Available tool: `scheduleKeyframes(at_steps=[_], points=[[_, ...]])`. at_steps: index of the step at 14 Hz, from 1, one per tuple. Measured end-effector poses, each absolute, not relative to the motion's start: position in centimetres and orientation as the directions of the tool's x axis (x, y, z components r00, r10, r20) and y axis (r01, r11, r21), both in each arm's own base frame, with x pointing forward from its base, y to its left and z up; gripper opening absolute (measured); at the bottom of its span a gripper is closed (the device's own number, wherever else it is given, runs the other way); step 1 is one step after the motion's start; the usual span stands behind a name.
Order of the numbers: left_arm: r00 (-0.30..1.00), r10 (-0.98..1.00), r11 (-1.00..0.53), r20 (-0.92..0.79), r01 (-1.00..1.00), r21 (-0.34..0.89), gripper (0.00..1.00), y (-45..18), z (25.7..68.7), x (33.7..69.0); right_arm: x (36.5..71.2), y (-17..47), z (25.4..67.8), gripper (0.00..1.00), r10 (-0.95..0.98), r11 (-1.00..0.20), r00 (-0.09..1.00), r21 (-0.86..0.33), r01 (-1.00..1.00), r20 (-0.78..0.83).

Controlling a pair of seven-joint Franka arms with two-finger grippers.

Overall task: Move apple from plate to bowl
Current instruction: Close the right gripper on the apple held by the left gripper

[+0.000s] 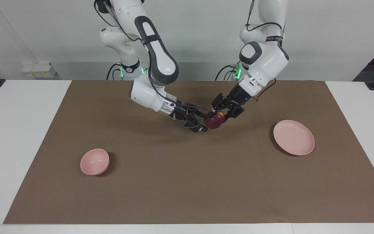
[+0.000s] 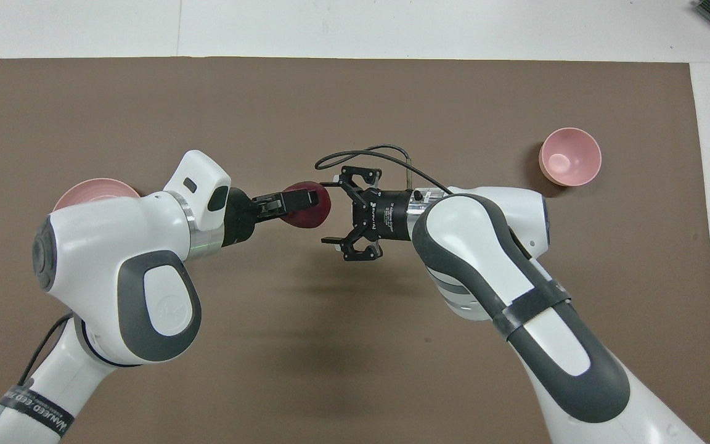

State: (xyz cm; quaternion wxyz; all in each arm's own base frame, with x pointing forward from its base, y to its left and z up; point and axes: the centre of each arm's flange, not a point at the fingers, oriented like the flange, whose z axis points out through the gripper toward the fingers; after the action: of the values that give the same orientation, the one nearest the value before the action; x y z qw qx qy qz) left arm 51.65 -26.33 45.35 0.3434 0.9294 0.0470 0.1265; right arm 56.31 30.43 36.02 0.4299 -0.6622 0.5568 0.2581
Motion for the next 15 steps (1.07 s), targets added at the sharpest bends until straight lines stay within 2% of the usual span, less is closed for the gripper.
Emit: scheduleKeyframes(at_steps=[6,15], points=[[0.960,0.185,-0.760,0.211,0.004,0.650,0.75,-26.53,45.13,51.54,56.36,30.43,35.85,1.00,-0.499,0.016,0.227,-0.270,-0.963,-0.837],[0.958,0.193,-0.763,0.214,0.010,0.646,0.75,-26.80,44.42,51.99,56.42,30.95,36.39,1.00,-0.454,0.107,0.098,-0.164,-0.981,-0.885]])
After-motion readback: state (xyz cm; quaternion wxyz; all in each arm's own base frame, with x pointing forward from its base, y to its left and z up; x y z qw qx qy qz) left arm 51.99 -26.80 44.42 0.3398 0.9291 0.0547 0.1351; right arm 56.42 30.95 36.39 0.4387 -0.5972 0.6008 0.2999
